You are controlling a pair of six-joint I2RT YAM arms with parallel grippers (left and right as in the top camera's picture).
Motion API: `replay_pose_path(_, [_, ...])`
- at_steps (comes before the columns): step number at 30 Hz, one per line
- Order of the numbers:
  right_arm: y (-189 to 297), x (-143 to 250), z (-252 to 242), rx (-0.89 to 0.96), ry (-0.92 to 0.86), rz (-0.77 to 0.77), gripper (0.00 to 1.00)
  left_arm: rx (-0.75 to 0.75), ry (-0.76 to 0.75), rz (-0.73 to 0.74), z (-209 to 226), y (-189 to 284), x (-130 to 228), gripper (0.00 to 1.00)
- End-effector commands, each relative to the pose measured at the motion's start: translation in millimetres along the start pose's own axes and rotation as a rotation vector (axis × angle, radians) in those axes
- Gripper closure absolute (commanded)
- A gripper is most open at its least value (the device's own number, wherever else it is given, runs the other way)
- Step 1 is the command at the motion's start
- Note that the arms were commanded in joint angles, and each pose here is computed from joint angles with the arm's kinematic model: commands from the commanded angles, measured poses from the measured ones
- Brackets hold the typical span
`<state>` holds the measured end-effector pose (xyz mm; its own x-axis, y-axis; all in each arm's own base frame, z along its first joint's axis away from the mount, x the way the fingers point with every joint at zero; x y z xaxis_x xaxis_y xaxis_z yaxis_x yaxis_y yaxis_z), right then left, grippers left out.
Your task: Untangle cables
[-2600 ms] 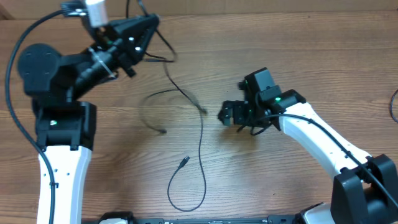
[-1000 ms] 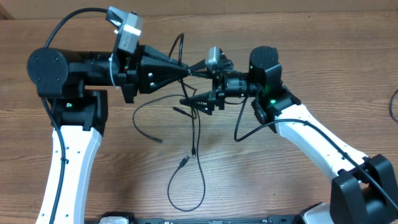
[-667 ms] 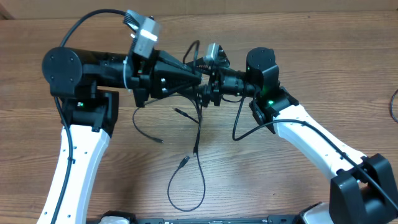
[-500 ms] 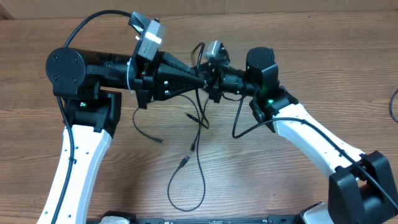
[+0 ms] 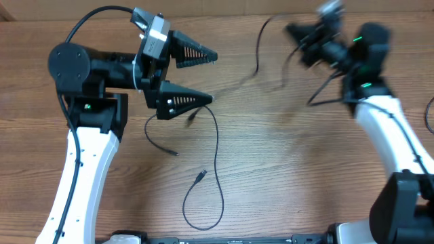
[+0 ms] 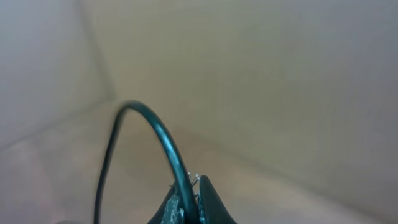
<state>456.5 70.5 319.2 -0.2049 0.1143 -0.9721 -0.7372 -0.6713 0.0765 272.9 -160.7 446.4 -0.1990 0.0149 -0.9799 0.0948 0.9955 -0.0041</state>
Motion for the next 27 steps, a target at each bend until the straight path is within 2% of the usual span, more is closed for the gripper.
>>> replay_pose_path(1, [44,-93,-22,0.117,0.133,-0.164,0.96,0.01,-0.001,0.01,13,1,7,0.0])
replay_pose_path(4, [84,-143,-62,0.325,0.191,-0.251,0.96,0.009,0.042,0.01,27,1,16,0.0])
replay_pose_path(8, [112,-142,-115,0.526,0.158,-0.267,0.96,0.01,0.078,0.01,40,1,24,0.0])
replay_pose_path(13, [117,-78,-189,0.659,0.005,-0.147,0.96,0.01,0.113,0.01,53,1,32,0.0])
replay_pose_path(16, [107,-15,-228,0.682,-0.124,-0.029,0.96,0.01,0.128,0.01,58,1,36,0.01])
replay_pose_path(22, [92,99,-268,0.701,-0.34,0.172,0.96,0.01,0.145,0.01,64,1,40,0.0])
replay_pose_path(25, [90,123,-274,0.704,-0.383,0.209,0.96,0.01,0.147,0.01,65,1,41,0.0])
replay_pose_path(27, [89,118,-276,0.703,-0.367,0.193,0.94,0.01,0.148,0.01,65,1,41,0.0])
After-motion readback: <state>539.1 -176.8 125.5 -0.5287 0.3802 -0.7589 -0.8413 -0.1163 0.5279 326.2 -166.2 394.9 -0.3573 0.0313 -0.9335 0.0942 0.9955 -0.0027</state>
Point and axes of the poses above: each gripper's point midway between its finger pads, its own y axis back along the fingers, its own z axis along the line the jaws close on, x = y × z, the point moved 4 cm from there along y, back along the fingers, and after that the axes turned 6 degrees about -y, right-handed, at the moved point
